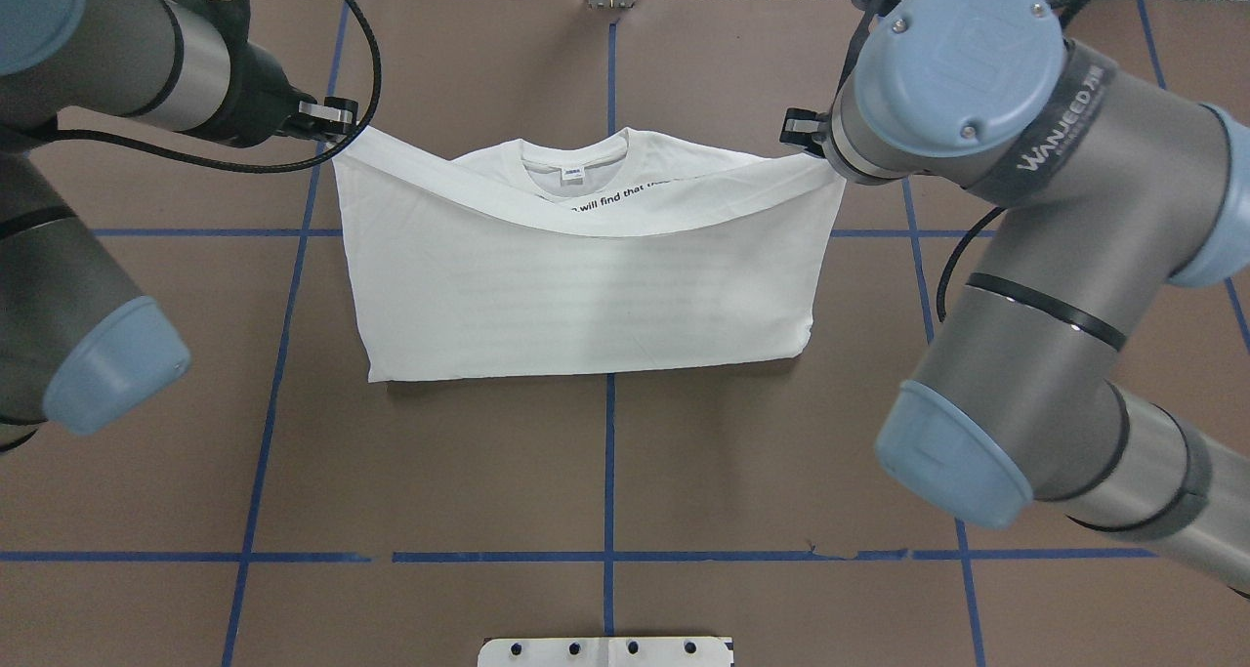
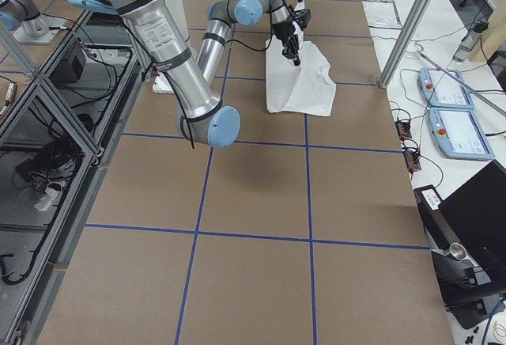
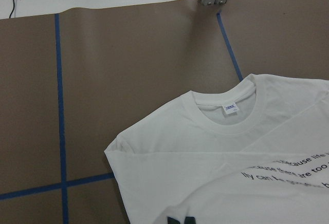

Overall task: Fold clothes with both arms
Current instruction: 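Lay the hem over the collar and release with both grippers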

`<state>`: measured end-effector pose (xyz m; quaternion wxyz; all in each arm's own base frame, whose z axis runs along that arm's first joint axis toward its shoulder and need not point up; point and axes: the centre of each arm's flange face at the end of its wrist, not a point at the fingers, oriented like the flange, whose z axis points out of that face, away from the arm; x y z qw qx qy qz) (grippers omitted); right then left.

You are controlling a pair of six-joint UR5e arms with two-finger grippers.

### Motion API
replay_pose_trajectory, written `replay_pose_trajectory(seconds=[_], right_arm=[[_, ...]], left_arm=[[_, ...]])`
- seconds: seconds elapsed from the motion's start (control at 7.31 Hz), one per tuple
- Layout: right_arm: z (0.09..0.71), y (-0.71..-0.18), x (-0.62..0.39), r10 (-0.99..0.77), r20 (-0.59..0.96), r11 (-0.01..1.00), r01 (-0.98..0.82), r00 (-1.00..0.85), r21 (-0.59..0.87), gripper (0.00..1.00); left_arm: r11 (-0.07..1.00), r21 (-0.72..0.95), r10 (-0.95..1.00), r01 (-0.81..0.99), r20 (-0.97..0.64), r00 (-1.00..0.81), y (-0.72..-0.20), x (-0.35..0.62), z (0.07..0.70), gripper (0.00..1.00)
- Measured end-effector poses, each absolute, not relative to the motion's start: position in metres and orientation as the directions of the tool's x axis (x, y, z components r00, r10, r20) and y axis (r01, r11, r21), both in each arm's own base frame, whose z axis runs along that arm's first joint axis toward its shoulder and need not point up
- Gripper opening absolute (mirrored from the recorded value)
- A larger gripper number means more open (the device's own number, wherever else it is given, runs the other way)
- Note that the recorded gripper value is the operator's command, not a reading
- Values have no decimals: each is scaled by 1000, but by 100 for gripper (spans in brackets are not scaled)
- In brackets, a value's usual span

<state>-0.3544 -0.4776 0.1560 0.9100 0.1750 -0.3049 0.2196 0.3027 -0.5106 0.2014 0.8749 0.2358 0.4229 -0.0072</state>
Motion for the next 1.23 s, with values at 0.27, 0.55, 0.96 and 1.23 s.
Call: replay_pose_trajectory(seconds=[0.27, 0.55, 0.96, 1.23], right_arm=[[173, -532, -400, 307, 621, 836, -516, 721, 187, 0], [198, -581, -453, 324, 589, 840, -511, 741, 180, 0], [248, -611, -496, 330, 561, 849, -498, 759, 175, 0], [259, -612, -504, 329, 551, 853, -491, 767, 175, 83]], left_arm=[[875, 423, 167, 234, -719, 675, -573, 347, 257, 0], [862, 456, 192, 224, -701, 687, -613, 383, 316, 0], [865, 467, 230, 186, -697, 680, -609, 420, 358, 0], [866, 468, 241, 176, -698, 674, -603, 428, 363, 12]])
